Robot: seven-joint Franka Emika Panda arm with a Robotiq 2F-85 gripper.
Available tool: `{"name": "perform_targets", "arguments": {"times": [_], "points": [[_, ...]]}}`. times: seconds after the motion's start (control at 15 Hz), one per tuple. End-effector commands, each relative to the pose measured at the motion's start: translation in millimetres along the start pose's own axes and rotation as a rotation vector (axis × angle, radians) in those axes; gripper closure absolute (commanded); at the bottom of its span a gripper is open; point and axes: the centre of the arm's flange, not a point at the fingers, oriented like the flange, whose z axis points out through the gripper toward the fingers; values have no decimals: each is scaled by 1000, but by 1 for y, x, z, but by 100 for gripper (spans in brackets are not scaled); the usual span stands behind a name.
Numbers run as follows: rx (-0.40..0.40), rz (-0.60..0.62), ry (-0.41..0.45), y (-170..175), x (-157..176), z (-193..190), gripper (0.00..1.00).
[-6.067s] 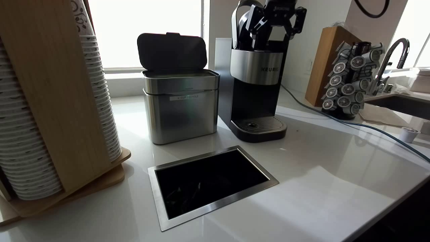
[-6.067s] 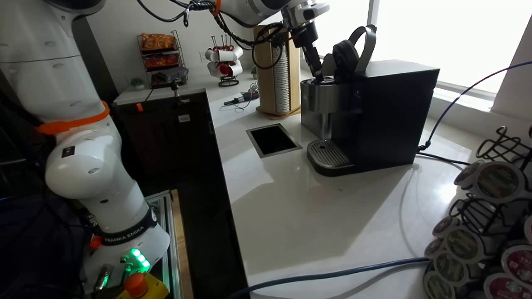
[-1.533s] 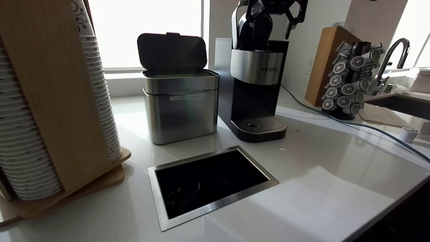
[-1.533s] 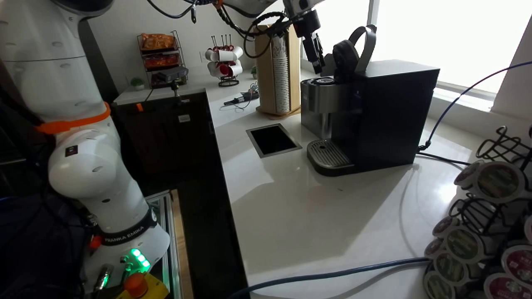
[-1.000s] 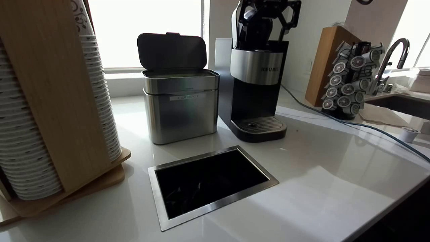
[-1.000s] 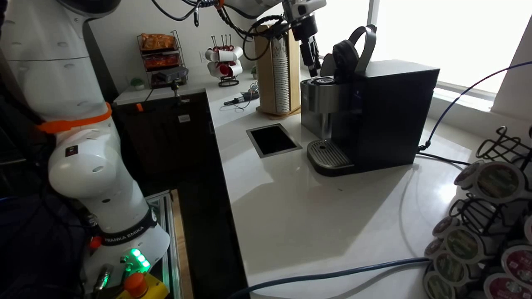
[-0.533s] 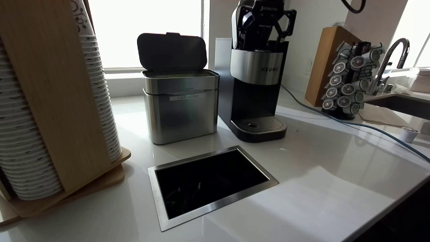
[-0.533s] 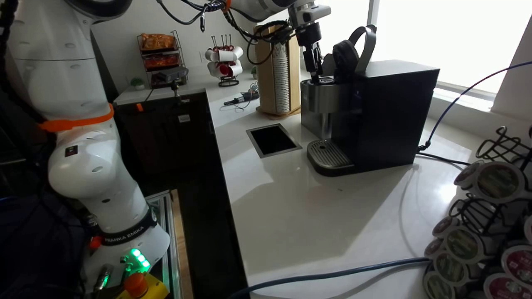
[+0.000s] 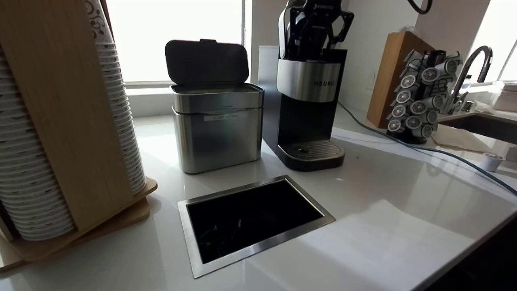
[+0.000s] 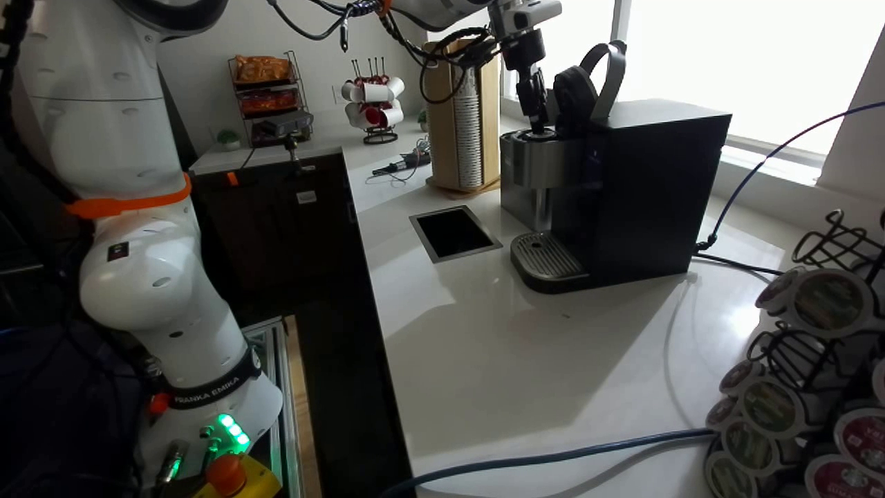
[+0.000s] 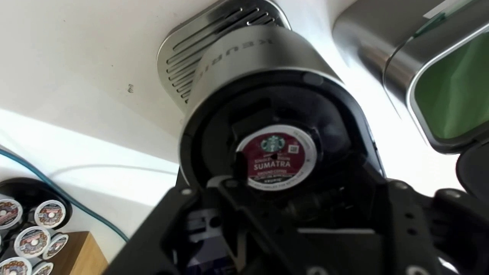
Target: Open the coffeemaker then remove the coffee pod from the chamber.
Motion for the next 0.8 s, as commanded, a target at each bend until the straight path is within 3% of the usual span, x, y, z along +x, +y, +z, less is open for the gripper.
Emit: {"name": "perform_targets", "arguments": {"times": [0.0, 0.33, 0.73], "points": [[3, -12, -15, -2, 6, 3, 53], [2, -30, -25, -4, 4, 6, 28], [-2, -47, -40, 1, 0, 5, 35]]}}
